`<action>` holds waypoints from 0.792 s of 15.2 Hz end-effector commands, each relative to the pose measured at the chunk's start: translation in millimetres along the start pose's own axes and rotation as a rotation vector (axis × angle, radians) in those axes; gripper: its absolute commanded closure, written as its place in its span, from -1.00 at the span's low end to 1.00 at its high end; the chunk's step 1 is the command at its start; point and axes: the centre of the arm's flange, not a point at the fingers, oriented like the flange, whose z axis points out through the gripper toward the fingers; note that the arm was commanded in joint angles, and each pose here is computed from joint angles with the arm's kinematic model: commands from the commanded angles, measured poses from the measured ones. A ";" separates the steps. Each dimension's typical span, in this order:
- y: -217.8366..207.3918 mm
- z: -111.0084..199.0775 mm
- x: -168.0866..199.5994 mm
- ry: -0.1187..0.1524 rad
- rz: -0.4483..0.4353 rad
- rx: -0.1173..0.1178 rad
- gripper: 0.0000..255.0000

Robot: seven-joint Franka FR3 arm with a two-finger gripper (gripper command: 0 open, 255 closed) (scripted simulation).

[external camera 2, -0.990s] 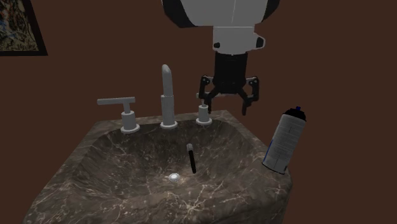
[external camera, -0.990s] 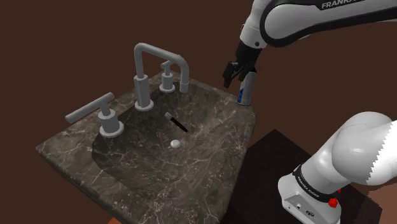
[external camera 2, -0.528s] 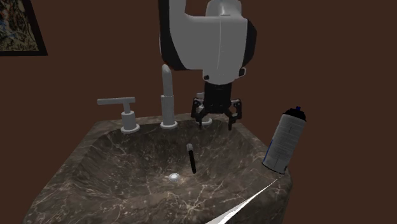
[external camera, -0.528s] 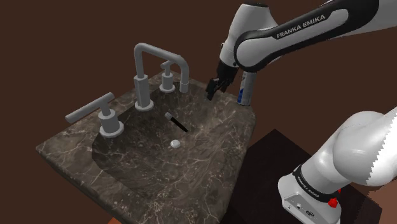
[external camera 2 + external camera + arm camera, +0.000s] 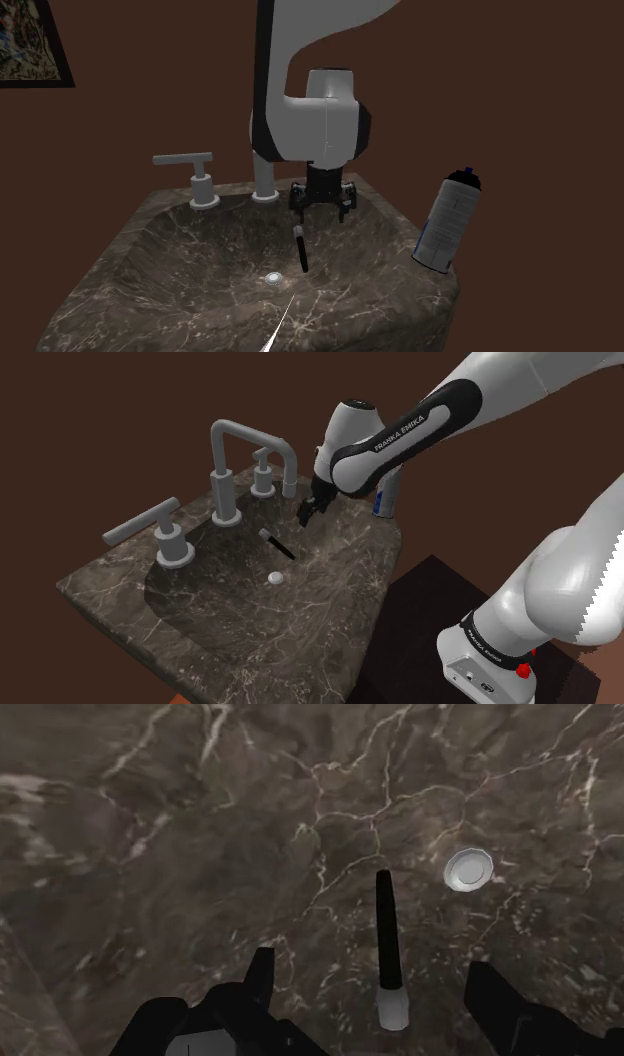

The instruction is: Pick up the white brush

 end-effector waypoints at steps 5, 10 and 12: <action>-21.0 69.4 27.6 0.023 -0.077 0.017 -1.00; -39.3 120.7 49.5 0.039 -0.135 0.029 -1.00; -39.1 131.1 47.7 0.039 -0.135 0.029 -1.00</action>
